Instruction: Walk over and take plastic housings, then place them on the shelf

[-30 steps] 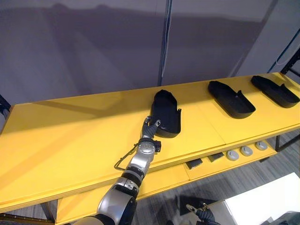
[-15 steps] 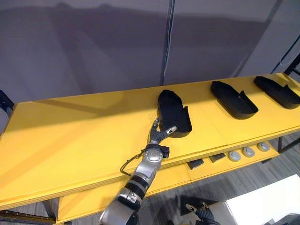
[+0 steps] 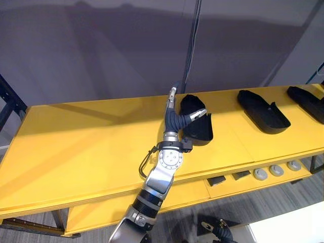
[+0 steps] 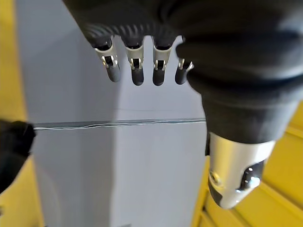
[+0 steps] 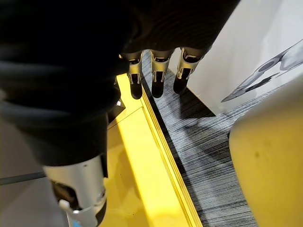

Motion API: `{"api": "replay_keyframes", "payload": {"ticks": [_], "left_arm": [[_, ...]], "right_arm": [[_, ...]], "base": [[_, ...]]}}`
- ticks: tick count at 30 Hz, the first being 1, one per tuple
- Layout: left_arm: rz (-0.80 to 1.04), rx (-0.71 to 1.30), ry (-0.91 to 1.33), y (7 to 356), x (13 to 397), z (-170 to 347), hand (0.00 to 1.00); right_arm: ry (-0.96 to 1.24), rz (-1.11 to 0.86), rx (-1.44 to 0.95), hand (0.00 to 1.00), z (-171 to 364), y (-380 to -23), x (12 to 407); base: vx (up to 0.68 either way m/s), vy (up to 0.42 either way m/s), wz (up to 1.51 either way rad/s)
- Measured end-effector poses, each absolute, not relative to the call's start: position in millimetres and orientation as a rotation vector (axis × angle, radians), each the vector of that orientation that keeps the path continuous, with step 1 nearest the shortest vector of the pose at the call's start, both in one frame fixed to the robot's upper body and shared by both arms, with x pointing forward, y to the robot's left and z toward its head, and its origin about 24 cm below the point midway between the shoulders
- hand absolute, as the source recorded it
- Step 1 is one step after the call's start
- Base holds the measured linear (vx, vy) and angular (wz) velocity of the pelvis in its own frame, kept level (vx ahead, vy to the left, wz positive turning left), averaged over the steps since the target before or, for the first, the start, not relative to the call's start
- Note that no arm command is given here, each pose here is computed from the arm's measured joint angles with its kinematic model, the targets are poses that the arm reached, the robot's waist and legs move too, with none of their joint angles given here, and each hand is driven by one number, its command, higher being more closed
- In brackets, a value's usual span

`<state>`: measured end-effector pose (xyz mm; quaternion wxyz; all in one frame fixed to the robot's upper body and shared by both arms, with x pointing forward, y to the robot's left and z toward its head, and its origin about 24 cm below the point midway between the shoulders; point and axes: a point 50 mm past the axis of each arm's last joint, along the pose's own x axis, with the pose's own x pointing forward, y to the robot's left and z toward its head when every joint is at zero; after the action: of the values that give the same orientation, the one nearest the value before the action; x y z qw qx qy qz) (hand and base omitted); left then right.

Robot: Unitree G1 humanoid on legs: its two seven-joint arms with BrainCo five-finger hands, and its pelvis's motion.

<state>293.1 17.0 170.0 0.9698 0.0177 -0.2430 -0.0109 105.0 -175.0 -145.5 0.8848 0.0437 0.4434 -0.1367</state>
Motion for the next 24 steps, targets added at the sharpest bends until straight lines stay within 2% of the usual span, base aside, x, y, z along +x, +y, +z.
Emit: {"api": "replay_keyframes", "payload": {"ticks": [4,7,8,14,19,24], "left_arm": [[-0.099,0.038,-0.554,7,285,178,0.00],[-0.234,0.066,-0.583,-12,275,179,0.00],[-0.299,0.083,-0.593,-20,270,177,1.00],[-0.560,0.276,-0.599,-53,251,152,1.00],[-0.638,0.382,-0.404,-38,250,94,1.00],[-0.708,0.461,-0.344,-29,249,74,1.00]], "right_arm": [[0.925,-0.278,0.095,0.00,-146,-175,103],[0.928,-0.273,0.096,0.00,-146,-175,102],[0.928,-0.270,0.096,0.00,-146,-176,102],[0.925,-0.229,0.065,0.00,-146,-177,104],[0.933,-0.216,0.054,0.00,-147,-179,109],[0.942,-0.208,0.042,0.00,-148,-181,113]], "base": [[0.00,0.000,0.00],[0.00,0.000,0.00],[0.00,0.000,0.00],[-0.01,0.008,-0.04],[0.01,-0.001,-0.06],[0.00,0.001,-0.07]]}}
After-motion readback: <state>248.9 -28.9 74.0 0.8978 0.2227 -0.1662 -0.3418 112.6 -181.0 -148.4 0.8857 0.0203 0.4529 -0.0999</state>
